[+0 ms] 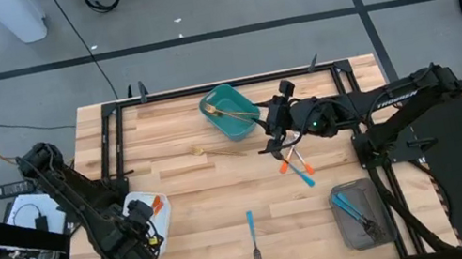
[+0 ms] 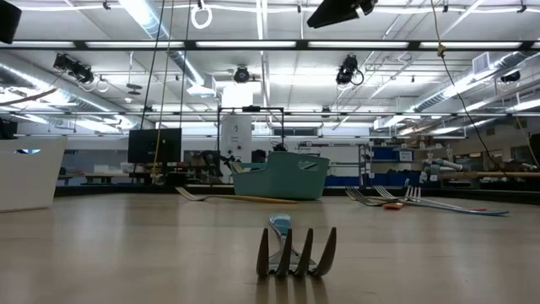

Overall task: Sort silverware by color (type)
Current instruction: Put the orange fork into the white bin

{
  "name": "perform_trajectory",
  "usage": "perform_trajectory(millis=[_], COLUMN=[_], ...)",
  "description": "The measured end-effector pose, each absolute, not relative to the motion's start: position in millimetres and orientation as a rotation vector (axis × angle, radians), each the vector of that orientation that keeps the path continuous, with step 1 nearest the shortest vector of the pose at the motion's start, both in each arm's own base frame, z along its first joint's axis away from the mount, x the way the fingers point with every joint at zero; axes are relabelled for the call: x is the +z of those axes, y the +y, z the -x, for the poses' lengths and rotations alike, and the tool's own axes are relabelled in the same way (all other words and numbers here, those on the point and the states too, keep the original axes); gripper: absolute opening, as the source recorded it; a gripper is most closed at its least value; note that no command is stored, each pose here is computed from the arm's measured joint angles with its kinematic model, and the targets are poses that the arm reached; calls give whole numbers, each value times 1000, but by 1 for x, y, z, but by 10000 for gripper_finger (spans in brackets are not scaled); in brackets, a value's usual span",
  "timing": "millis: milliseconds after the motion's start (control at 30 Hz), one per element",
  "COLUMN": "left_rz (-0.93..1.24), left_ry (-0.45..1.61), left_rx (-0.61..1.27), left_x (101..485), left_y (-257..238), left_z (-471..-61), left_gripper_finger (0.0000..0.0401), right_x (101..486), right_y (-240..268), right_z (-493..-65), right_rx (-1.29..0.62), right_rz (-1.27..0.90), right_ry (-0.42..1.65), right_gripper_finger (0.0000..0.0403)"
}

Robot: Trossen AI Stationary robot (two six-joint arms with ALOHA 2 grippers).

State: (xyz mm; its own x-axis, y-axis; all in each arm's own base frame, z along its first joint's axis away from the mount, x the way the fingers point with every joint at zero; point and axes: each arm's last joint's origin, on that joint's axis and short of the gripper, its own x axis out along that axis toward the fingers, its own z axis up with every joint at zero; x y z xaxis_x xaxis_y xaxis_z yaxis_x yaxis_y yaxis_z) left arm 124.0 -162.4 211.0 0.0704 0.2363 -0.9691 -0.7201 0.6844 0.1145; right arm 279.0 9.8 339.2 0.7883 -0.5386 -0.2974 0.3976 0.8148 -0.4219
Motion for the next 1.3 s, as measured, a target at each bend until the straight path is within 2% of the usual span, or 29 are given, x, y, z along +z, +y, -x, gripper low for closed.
perform_trajectory(millis=[333,1300], left_rz=[472,544], left_ry=[1438,1432], left_rx=[625,692], left_x=[210,209], left_y=[-170,-169], left_z=[-126,-125], left_gripper_finger=[16,16], right_x=[340,347], right_y=[1,1], right_z=[-280,-282], right_rx=[-550,-558], right_rz=[329,310], right_ry=[413,341], right_gripper_finger=[173,173])
